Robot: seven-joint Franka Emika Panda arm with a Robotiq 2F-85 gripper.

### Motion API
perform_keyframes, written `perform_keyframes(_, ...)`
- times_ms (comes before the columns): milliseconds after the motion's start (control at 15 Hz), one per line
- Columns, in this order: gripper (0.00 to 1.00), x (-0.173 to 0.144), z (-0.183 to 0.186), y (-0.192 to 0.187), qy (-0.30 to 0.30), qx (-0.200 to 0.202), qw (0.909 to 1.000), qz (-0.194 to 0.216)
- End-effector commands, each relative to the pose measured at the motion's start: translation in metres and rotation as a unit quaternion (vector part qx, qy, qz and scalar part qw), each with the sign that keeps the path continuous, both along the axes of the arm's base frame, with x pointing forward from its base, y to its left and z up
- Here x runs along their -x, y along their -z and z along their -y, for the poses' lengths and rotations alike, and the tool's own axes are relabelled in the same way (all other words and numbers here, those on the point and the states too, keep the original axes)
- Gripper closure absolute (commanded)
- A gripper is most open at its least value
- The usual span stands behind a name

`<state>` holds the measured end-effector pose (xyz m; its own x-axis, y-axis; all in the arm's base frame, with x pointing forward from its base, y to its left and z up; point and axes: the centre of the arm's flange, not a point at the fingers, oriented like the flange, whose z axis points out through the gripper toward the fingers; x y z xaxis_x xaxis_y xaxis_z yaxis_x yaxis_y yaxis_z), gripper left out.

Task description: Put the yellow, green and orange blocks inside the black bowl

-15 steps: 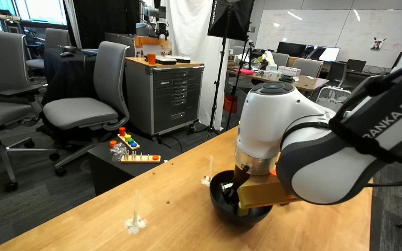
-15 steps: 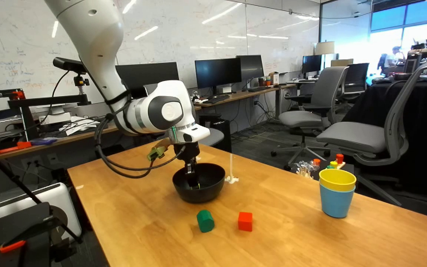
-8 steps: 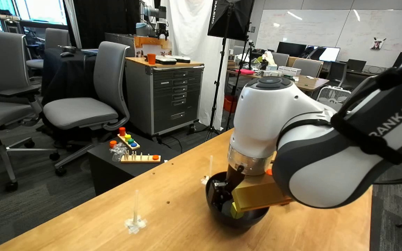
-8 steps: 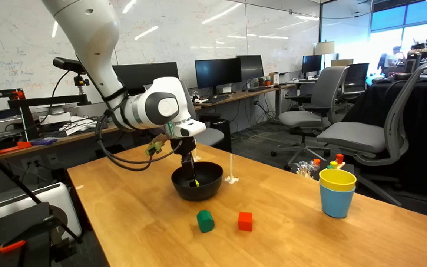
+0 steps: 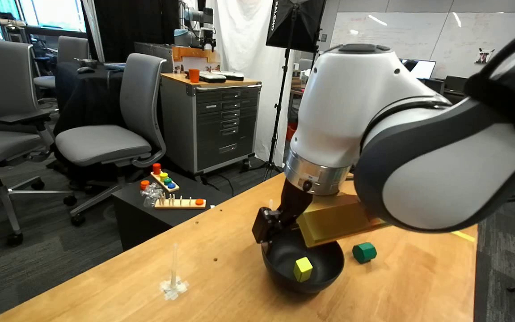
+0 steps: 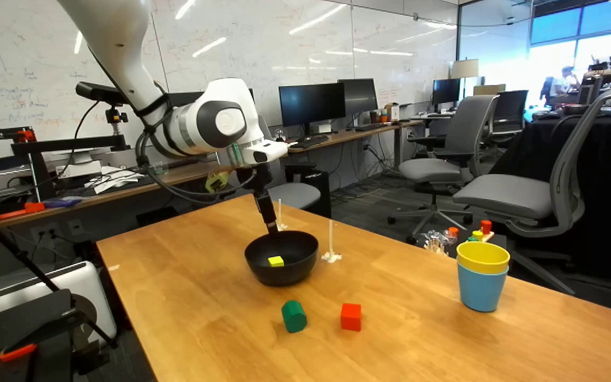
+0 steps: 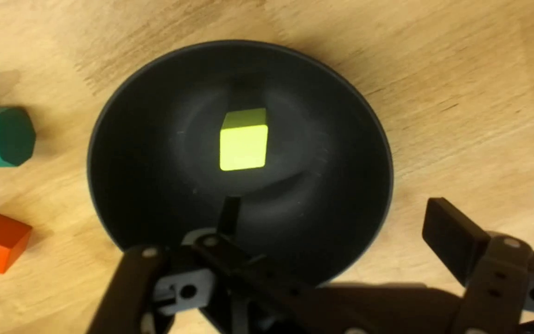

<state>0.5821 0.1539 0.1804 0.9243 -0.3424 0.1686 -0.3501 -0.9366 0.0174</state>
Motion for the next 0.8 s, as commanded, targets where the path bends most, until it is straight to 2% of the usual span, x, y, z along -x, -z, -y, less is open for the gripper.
perform_keyframes(0, 0.00, 0.021, -0.002, -0.039, -0.066, -0.009, 0.9973, -0.030)
perform_keyframes(333, 0.00, 0.039, 0.012, -0.072, -0.153, 0.009, 0.9852, -0.076)
perform_keyframes(533, 0.00, 0.049, 0.038, -0.090, -0.213, 0.005, 0.9684, -0.130)
perform_keyframes(733, 0.00, 0.055, 0.075, -0.100, -0.266, -0.017, 0.9448, -0.190)
